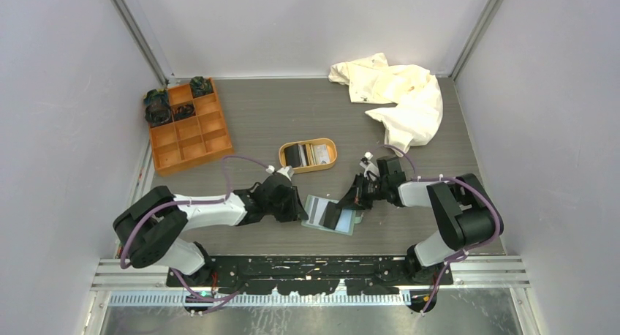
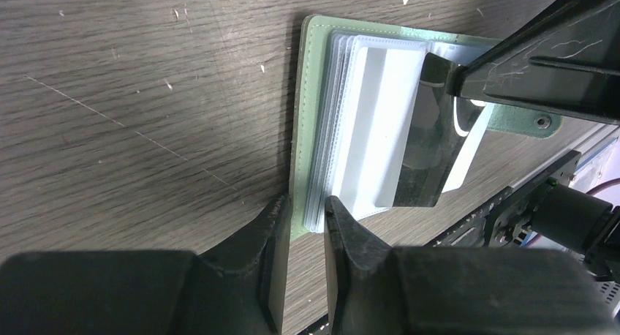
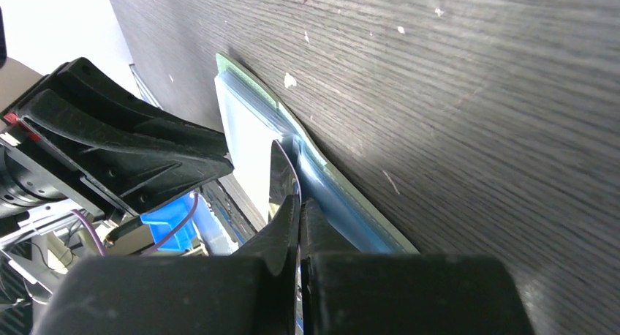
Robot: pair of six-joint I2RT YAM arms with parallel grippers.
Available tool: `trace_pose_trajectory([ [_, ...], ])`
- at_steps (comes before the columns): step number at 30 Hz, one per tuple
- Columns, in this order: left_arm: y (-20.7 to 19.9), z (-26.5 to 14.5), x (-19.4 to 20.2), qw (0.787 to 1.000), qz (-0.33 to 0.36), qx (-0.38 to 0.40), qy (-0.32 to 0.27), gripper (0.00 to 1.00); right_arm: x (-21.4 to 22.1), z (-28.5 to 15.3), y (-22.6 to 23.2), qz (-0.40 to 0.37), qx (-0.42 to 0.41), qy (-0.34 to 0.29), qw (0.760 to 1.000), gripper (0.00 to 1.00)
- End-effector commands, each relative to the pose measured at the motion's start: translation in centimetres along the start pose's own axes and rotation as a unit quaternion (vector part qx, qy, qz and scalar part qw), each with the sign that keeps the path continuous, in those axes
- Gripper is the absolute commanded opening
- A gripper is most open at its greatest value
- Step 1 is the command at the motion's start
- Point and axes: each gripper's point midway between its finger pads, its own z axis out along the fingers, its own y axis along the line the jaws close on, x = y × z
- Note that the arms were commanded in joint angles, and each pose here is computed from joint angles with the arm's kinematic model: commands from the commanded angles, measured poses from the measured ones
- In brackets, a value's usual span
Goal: Put the credit cards into the card holder
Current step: Insert the credit card into the card holder.
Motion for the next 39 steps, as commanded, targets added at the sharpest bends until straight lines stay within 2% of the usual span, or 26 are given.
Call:
trace_pose_trajectory([
  [1, 0.8, 0.7, 0.5, 1.000, 0.017, -0.019, 0.014, 0.23, -1.0, 0.4, -0.9, 0.003, 0.024, -0.020, 1.000, 0.01],
  [18, 0.4, 1.3, 0.2, 0.999, 0.026, -0.021, 0.020, 0.23, -1.3, 1.3, 1.4, -0.060, -0.011, 0.000, 0.998, 0.02],
  [25, 0.1, 1.6, -0.1, 0.999, 0.031, -0.020, 0.020, 0.23, -1.7, 2.0, 1.8, -0.071, -0.017, 0.024, 0.997, 0.10],
  [31, -1.2, 0.0, -1.9, 0.999, 0.038, -0.005, -0.023, 0.29, -1.7, 1.4, 1.9, -0.087, -0.002, 0.059, 0.994, 0.25],
  [39, -5.0, -4.9, -3.9, 0.988, 0.062, 0.090, -0.105, 0.32, -2.1, 1.2, 2.3, -0.091, -0.006, 0.061, 0.994, 0.29],
])
